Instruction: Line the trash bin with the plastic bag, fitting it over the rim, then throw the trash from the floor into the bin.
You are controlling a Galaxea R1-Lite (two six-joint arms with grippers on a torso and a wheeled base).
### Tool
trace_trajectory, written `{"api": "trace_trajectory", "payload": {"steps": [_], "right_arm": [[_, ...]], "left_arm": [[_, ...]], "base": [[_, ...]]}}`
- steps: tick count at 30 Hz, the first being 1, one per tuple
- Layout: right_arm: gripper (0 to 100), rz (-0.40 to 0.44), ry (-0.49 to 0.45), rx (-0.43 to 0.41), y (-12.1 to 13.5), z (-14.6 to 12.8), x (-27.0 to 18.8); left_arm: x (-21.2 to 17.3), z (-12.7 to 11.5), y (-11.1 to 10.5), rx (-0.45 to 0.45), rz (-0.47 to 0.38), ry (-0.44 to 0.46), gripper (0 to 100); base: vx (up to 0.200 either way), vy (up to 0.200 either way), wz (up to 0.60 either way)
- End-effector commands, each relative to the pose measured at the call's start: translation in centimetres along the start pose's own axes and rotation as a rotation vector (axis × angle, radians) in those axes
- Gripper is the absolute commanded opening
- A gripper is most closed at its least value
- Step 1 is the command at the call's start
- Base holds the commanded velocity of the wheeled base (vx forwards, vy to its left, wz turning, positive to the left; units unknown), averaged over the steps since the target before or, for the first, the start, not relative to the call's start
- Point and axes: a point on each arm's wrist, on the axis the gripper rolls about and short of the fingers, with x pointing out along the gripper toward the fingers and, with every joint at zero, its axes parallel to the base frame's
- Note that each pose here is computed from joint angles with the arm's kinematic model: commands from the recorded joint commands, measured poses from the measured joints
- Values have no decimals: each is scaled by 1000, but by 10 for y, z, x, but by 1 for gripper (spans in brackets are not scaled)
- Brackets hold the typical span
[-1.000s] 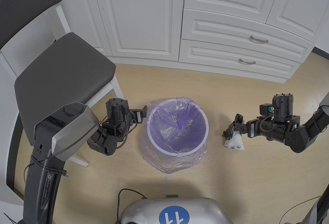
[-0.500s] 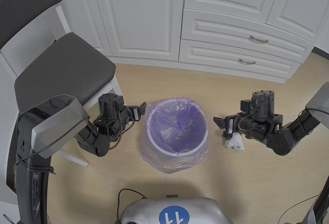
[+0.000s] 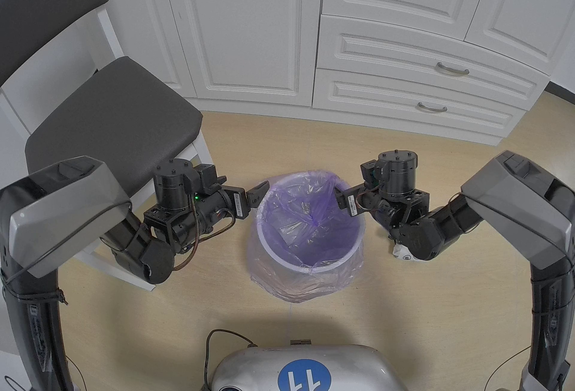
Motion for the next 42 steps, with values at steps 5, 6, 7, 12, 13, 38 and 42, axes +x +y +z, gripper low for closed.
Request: {"api": "trace_trajectory", "payload": {"steps": [5, 6, 7, 12, 13, 38, 42], "right_arm": [[100, 18, -53, 2, 25, -17, 20], [100, 18, -53, 2, 25, -17, 20], [100, 18, -55, 3, 25, -18, 22], [100, -7, -82, 20, 26, -22, 40], [100, -11, -93, 25, 27, -21, 43], [100, -129, -140, 65, -23, -21, 79], [100, -132, -143, 68, -26, -19, 82]], "left_arm": [[-19, 16, 5, 34, -12, -55, 100], [-19, 16, 5, 34, -12, -55, 100], [-20, 15, 6, 35, -12, -52, 100], [-19, 14, 7, 33, -8, -48, 100], [-19, 14, 8, 33, -7, -51, 100], [-17, 16, 15, 34, 8, -72, 100], [-17, 16, 15, 34, 8, -72, 100]], "base": [[0, 0, 0], [0, 0, 0], [0, 0, 0], [0, 0, 0], [0, 0, 0], [0, 0, 0], [0, 0, 0]]}}
